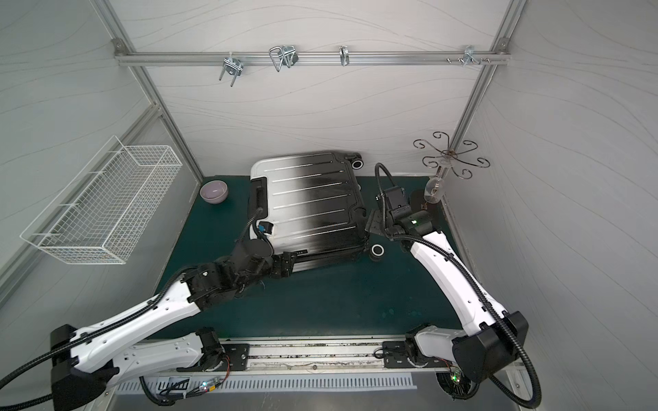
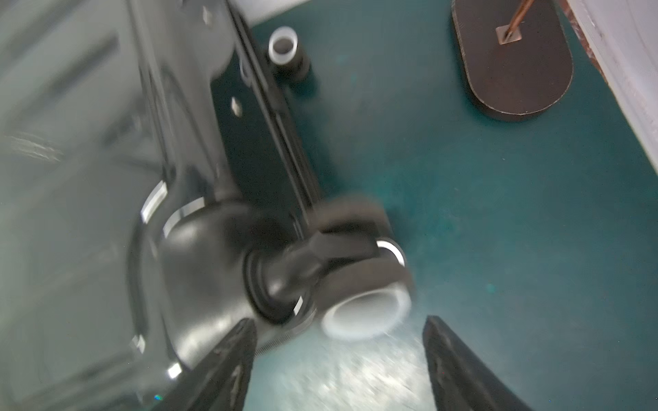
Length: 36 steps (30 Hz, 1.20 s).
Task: Close the suitcase zippers
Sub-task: Zip the zipper on the suitcase, then adjust the suitcase at the center of the board.
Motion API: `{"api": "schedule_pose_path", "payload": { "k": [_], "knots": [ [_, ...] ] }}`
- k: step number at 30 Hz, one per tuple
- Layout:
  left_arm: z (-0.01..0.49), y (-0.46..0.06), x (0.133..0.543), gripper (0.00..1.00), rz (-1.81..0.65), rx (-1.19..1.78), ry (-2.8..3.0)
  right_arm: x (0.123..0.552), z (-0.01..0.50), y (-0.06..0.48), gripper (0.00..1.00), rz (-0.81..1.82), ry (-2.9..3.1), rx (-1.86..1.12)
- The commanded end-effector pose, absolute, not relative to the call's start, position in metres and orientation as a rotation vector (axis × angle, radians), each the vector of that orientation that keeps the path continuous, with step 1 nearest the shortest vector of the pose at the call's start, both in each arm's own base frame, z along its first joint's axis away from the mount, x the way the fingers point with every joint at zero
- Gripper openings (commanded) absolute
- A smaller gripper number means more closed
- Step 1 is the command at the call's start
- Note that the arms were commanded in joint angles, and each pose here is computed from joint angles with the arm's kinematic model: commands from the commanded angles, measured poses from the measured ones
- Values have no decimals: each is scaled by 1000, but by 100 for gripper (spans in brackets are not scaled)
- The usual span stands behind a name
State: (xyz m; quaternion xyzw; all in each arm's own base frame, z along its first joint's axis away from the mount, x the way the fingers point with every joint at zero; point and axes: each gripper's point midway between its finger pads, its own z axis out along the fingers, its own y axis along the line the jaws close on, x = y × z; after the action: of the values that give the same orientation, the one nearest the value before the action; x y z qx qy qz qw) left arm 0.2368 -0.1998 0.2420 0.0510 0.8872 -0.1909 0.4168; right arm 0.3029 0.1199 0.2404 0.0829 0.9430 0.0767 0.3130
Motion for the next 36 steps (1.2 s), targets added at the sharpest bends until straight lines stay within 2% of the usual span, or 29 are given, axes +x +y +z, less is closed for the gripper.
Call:
{"api": "schedule_pose_path", "payload": {
  "k": [1, 10, 14, 20, 24, 29, 31, 36],
  "knots": [
    [261, -168, 237, 85, -450, 81, 2267, 283, 240, 104, 77, 76, 2548, 90],
    [243, -80, 326, 81, -373, -371, 2331, 249, 244, 123, 78, 95, 2534, -7],
    [243, -64, 364, 79, -412, -455, 2304, 234, 233, 142, 79, 155, 2554, -65],
    [235, -69, 407, 78, -415, -430, 2347, 223, 223, 152, 79, 216, 2582, -82],
    [215, -55, 419, 73, -417, -485, 2379, 214, 221, 170, 79, 316, 2582, -97],
    [228, -23, 417, 49, -537, -630, 2221, 204, 200, 188, 79, 329, 2630, -135],
    [229, -13, 415, 48, -509, -654, 2218, 203, 193, 191, 79, 344, 2647, -138],
    [206, -3, 422, 54, -454, -670, 2329, 206, 196, 197, 79, 355, 2641, -150]
  ]
}}
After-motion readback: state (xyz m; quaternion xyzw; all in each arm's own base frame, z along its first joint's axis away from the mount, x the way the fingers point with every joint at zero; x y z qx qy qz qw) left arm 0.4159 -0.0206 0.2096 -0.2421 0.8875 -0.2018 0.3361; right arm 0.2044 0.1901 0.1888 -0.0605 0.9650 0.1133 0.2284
